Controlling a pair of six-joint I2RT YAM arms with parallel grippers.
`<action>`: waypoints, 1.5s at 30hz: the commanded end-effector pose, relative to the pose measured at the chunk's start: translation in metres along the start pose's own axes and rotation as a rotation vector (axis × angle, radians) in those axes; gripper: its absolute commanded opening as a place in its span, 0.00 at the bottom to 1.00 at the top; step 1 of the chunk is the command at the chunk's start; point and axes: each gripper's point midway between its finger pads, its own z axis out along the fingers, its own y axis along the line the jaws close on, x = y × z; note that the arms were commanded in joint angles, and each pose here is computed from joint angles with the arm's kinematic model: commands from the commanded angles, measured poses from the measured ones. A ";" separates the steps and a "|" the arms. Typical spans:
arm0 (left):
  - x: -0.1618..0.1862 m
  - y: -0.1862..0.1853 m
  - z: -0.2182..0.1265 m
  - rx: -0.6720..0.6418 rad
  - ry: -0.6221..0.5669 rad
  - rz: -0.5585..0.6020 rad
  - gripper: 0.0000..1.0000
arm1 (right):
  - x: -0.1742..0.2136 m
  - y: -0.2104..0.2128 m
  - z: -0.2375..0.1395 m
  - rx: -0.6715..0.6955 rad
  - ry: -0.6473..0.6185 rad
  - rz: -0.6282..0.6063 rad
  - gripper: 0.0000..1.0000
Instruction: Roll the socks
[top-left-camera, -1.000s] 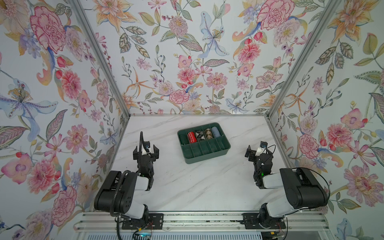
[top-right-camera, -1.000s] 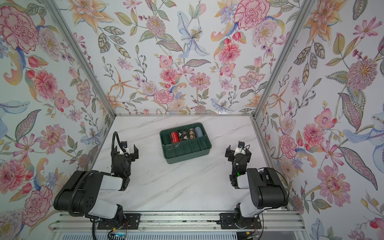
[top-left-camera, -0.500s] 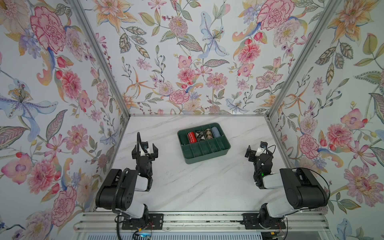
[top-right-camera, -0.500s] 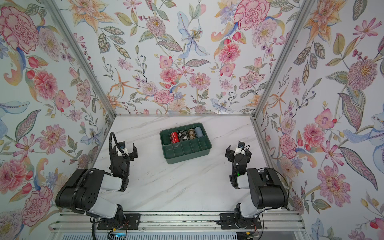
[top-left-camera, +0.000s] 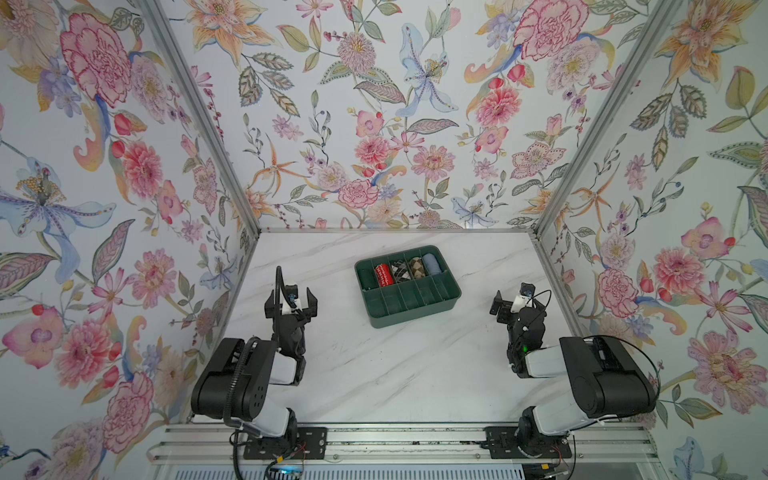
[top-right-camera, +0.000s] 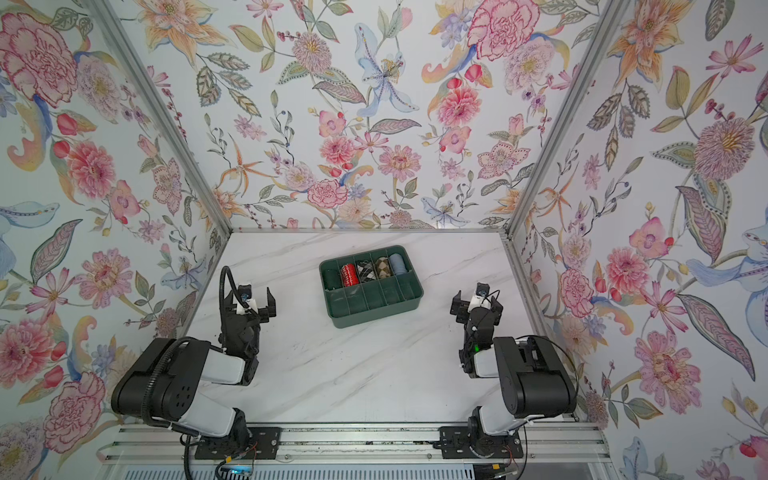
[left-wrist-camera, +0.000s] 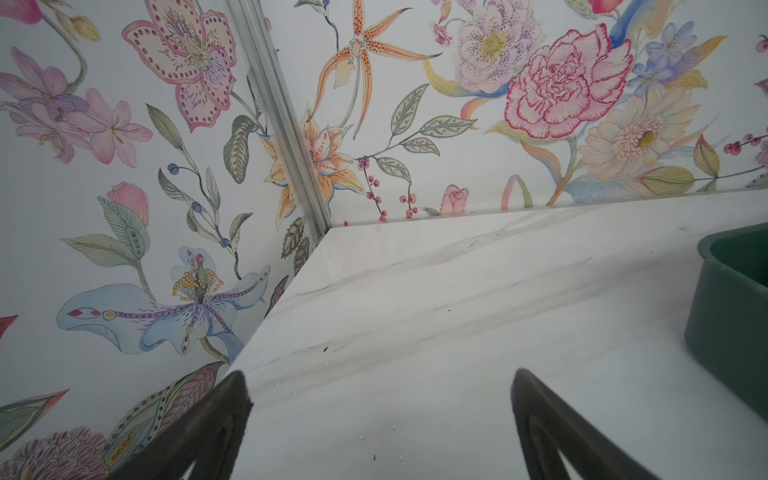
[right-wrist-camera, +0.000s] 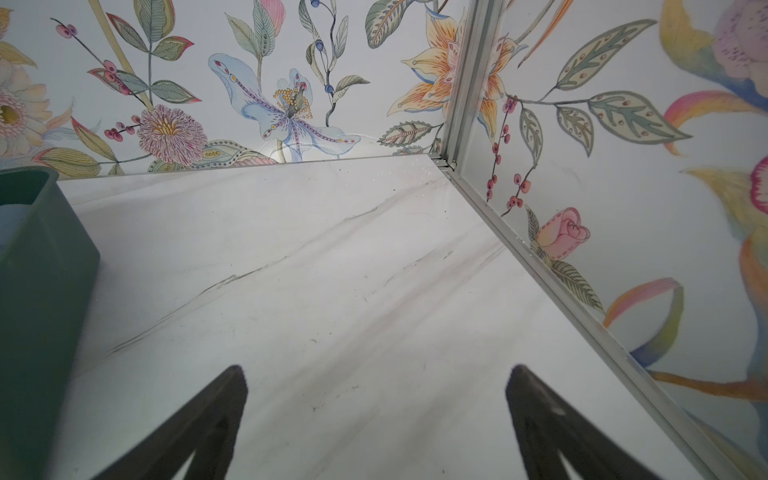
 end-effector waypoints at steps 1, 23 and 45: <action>-0.008 -0.005 -0.002 0.025 -0.040 0.011 0.99 | 0.001 -0.001 0.002 0.014 0.009 -0.014 0.99; -0.008 -0.005 -0.002 0.025 -0.039 0.011 0.99 | 0.001 -0.001 0.002 0.014 0.008 -0.014 0.99; -0.004 -0.008 0.003 0.054 -0.021 0.006 0.99 | 0.001 -0.001 0.002 0.013 0.009 -0.014 0.99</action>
